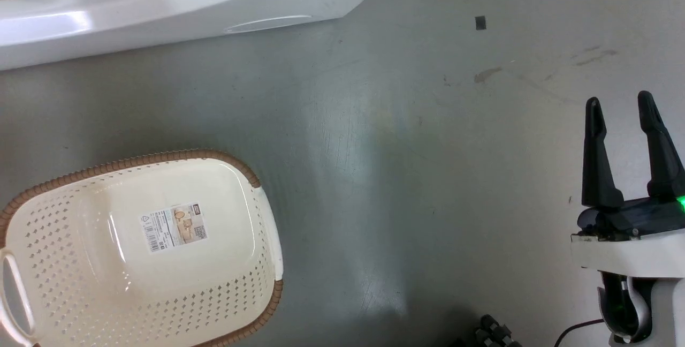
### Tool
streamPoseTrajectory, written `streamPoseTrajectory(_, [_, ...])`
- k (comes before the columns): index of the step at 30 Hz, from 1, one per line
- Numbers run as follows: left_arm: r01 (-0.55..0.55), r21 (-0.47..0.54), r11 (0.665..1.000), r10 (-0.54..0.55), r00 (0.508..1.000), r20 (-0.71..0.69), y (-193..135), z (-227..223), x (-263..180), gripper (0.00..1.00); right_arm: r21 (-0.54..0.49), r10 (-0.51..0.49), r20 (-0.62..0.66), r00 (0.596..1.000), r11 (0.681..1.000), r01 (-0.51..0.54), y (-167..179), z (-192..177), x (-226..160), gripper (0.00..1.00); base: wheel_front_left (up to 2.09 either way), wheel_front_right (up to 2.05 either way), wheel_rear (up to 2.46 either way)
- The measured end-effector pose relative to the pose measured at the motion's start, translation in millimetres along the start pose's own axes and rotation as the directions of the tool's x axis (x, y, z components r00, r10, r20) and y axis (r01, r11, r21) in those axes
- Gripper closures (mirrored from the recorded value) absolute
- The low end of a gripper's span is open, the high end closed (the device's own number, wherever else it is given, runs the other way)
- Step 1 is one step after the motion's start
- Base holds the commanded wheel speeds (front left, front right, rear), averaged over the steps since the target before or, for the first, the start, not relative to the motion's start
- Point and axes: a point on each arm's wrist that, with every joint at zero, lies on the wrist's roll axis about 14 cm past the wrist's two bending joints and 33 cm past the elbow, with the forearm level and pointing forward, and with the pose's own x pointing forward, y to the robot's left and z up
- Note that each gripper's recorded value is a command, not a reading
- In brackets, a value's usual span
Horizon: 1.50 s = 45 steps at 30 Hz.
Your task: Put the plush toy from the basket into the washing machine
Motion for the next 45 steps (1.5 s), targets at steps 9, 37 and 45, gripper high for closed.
streamPoseTrajectory(9, [0.004,0.004,1.0,-0.004,1.0,0.018,0.9,4.7,-31.3,0.0,0.017,0.004,0.067,0.998,1.0,-0.005,1.5,26.7,-4.0,0.0,0.0,0.0,0.0])
streamPoseTrajectory(37, [-0.109,-0.245,0.963,0.234,0.79,0.567,5.0,100.6,-339.5,0.0,0.024,0.12,0.428,0.896,0.989,-0.144,35.1,165.8,-96.7,0.0,0.0,0.0,0.0])
streamPoseTrajectory(45, [-0.181,-0.293,0.939,0.322,0.763,0.56,-15.3,63.5,-398.6,0.0,0.022,0.16,0.442,0.883,0.982,-0.189,47.4,169.4,-111.5,0.0,0.0,0.0,0.0])
